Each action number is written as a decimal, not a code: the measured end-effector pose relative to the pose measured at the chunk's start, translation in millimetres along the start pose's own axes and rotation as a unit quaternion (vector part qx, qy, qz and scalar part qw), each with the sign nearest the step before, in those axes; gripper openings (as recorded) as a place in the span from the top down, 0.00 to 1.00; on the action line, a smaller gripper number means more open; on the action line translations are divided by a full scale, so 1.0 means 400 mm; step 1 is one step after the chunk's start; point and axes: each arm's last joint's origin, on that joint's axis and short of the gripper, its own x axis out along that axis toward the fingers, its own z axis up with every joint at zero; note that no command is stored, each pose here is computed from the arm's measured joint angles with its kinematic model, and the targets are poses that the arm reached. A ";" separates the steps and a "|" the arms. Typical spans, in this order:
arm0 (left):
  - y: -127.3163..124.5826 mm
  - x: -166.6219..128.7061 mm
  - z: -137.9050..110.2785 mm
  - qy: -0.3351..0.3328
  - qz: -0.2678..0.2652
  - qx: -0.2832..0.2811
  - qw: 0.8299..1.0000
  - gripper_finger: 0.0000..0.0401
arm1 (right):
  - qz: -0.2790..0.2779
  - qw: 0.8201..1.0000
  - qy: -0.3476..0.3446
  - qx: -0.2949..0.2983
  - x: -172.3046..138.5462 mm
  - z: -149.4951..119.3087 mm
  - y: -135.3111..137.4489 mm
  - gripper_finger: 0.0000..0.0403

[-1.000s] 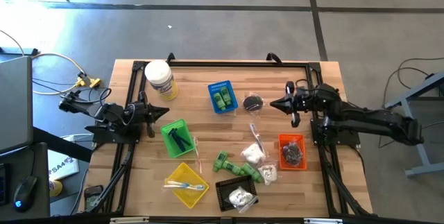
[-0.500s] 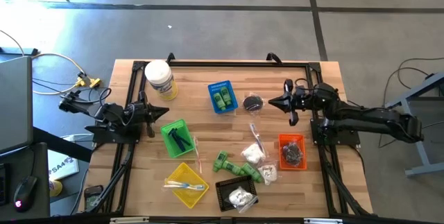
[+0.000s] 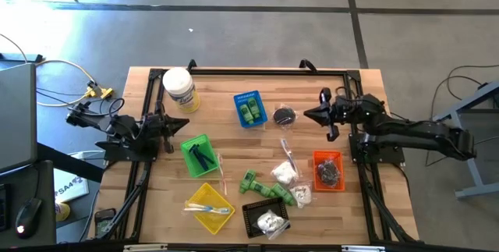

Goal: Pick & Place Travel size toiletries
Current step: Put the cotton pack into the black bin

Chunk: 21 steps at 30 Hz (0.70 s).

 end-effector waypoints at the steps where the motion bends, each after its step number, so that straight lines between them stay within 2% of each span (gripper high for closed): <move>1: 0.000 0.000 0.002 -0.003 0.000 0.001 1.000 1.00 | -0.003 1.000 -0.009 0.000 -0.007 0.007 0.000 0.99; 3: 0.000 0.000 0.003 -0.004 0.001 0.004 1.000 1.00 | -0.010 1.000 -0.021 -0.003 -0.018 0.018 -0.002 0.99; 10: 0.000 0.000 0.001 -0.001 0.000 0.008 1.000 1.00 | -0.020 1.000 0.009 -0.013 -0.051 0.017 -0.003 0.99; 16: 0.000 0.000 0.000 -0.001 0.000 0.023 1.000 1.00 | -0.019 0.999 0.042 -0.020 -0.054 0.000 -0.006 0.99; 21: 0.000 0.000 0.000 -0.001 0.000 0.025 1.000 1.00 | -0.027 0.998 0.059 -0.003 -0.049 -0.011 -0.010 0.99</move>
